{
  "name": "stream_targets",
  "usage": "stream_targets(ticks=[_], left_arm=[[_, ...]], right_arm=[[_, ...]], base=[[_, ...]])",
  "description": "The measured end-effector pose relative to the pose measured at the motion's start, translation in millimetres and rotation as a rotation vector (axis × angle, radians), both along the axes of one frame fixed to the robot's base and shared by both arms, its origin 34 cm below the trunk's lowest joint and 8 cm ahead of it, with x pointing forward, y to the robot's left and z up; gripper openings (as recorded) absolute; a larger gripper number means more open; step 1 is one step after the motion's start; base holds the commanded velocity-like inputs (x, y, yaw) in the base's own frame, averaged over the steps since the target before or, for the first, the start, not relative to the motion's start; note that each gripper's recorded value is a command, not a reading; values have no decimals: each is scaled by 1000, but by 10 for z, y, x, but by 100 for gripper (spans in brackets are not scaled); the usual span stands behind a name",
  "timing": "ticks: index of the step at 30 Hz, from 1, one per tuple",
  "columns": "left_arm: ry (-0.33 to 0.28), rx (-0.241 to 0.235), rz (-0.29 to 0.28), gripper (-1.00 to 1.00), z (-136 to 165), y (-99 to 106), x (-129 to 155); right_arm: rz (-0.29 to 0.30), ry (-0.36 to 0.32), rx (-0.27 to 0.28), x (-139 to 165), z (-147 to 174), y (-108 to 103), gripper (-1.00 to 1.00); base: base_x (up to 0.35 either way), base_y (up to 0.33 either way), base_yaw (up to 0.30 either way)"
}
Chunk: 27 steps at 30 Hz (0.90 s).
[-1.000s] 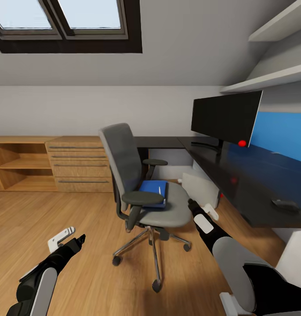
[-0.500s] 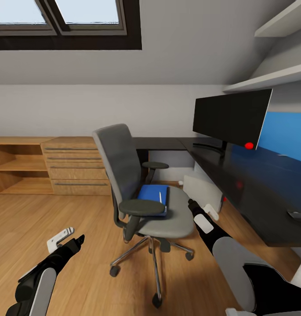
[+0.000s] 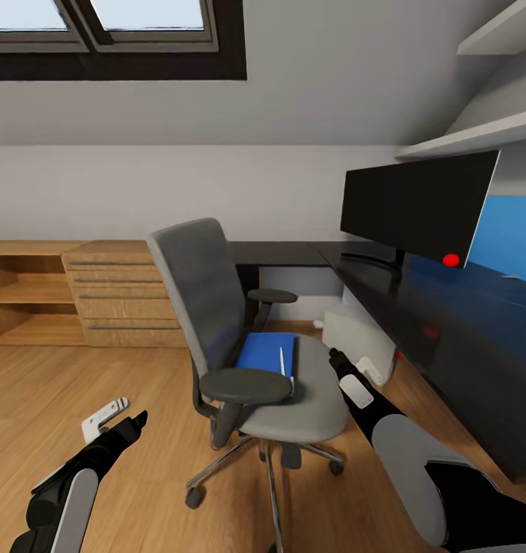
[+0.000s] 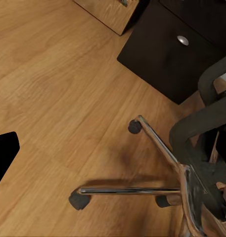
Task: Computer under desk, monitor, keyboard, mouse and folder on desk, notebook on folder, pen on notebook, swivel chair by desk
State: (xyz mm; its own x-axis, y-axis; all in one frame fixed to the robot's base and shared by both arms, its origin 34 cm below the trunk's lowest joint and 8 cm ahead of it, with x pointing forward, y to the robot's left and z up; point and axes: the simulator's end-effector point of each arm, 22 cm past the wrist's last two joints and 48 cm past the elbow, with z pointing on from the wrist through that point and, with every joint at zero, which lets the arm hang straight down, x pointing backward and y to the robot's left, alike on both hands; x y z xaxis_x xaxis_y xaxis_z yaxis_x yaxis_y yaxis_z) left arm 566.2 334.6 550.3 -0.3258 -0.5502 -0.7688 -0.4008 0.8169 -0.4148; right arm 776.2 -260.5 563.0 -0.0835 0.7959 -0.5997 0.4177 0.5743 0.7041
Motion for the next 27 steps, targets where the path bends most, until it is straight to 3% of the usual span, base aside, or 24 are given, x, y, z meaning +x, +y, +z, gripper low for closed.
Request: stream_targets(ticks=[27], left_arm=[[2,1,0,100,-5,1,-1]], right_arm=[[-31,19,-19,-31,-60,-282,100]], base=[[22,0,0]])
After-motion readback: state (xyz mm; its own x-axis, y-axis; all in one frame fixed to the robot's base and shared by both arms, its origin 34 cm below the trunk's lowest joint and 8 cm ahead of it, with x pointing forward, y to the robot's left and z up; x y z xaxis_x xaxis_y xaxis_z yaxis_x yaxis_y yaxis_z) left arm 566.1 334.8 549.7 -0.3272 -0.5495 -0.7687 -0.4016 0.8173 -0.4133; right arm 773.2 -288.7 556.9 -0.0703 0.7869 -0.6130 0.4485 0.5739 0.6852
